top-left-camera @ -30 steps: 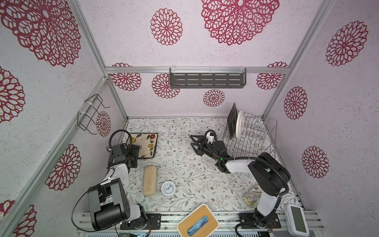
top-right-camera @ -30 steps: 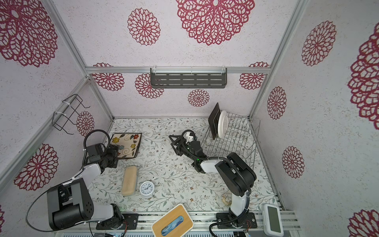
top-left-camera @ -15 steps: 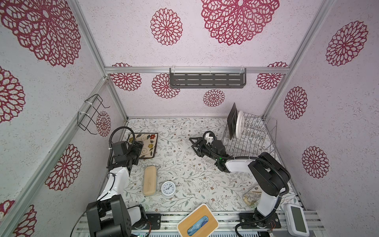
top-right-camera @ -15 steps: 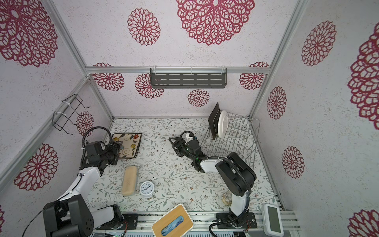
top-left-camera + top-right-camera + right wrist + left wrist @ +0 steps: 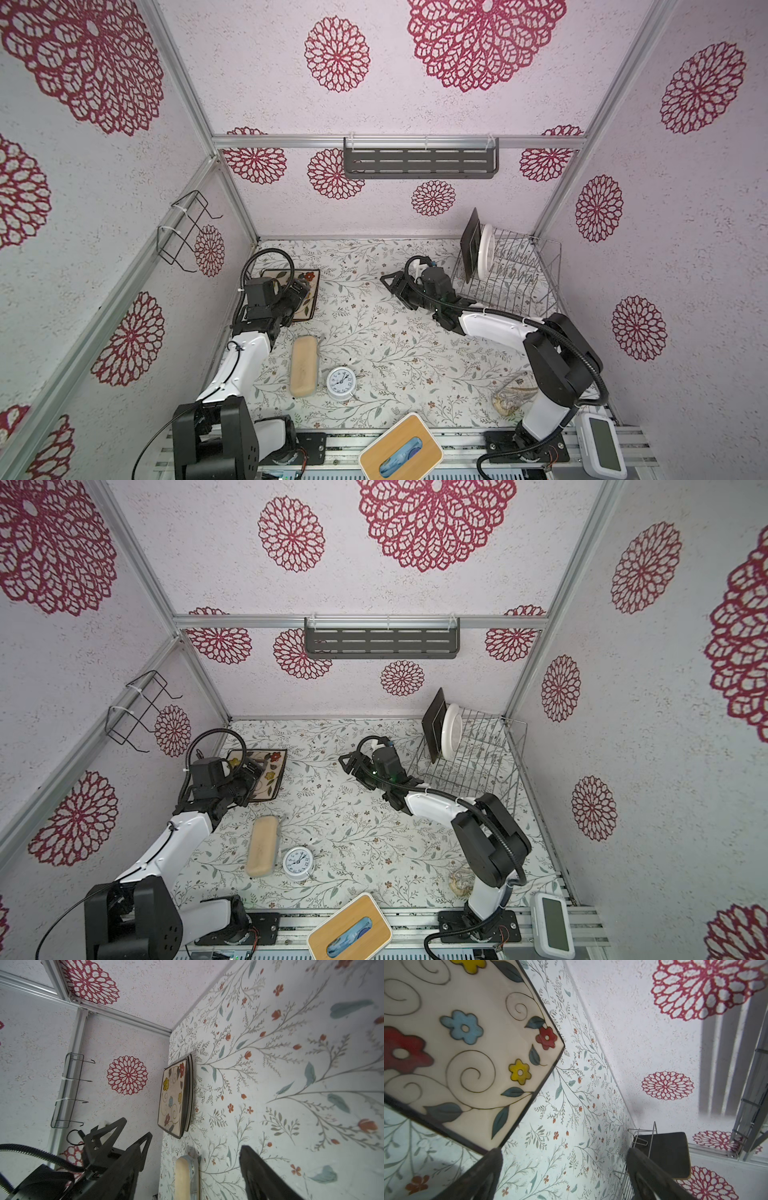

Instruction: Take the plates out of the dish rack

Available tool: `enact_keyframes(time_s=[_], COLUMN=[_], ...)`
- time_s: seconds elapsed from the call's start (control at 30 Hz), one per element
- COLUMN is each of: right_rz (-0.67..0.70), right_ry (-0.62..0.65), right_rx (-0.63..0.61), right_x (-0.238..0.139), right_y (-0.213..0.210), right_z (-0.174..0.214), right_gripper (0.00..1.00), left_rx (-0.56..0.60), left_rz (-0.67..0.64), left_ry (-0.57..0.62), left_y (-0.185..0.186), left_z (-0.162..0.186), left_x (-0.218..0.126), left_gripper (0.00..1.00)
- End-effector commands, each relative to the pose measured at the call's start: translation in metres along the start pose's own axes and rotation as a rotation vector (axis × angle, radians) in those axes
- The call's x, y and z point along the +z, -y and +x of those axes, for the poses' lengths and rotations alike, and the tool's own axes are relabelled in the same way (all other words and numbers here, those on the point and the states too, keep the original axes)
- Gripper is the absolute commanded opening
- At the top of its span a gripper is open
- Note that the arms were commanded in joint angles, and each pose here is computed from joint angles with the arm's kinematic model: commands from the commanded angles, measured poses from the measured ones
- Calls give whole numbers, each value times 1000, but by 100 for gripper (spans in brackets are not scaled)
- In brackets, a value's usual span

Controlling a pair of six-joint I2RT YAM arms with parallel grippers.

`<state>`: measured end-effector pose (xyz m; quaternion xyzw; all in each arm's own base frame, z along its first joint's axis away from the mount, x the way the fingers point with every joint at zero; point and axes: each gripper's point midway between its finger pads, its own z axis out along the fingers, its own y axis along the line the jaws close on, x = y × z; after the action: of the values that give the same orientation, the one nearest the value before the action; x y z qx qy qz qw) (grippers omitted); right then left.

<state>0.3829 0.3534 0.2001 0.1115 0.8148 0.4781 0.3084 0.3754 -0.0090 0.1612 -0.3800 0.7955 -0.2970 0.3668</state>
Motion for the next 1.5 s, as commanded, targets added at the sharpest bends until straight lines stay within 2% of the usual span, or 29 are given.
enact_keyframes(time_s=[0.0, 0.1, 0.27, 0.43, 0.53, 0.73, 0.97, 1.07, 1.3, 1.47], right_rz=[147, 227, 333, 345, 402, 683, 869, 938, 998, 1110], right_ry=[62, 91, 146, 157, 192, 293, 406, 439, 494, 568], right_rx=[-177, -225, -300, -388, -446, -558, -629, -642, -641, -631], right_x=[-22, -29, -49, -72, -93, -147, -185, -190, -177, -172], right_y=[1, 10, 18, 7, 6, 21, 23, 27, 41, 56], right_z=[-28, -48, -83, -99, -115, -156, -185, -194, -205, -218], right_gripper=[80, 80, 80, 80, 80, 88, 88, 86, 86, 83], left_rx=[62, 68, 115, 141, 156, 193, 171, 182, 169, 161], left_rz=[45, 55, 44, 22, 15, 27, 63, 80, 97, 108], left_ry=[-6, -35, -10, 16, 25, -5, -4, -13, -52, -57], left_y=[21, 28, 40, 42, 42, 51, 61, 69, 73, 72], left_z=[0, 6, 6, 0, -2, 2, 8, 12, 23, 26], left_x=[4, 9, 10, 14, 14, 15, 15, 15, 18, 16], left_gripper=[97, 97, 97, 97, 97, 97, 97, 97, 97, 97])
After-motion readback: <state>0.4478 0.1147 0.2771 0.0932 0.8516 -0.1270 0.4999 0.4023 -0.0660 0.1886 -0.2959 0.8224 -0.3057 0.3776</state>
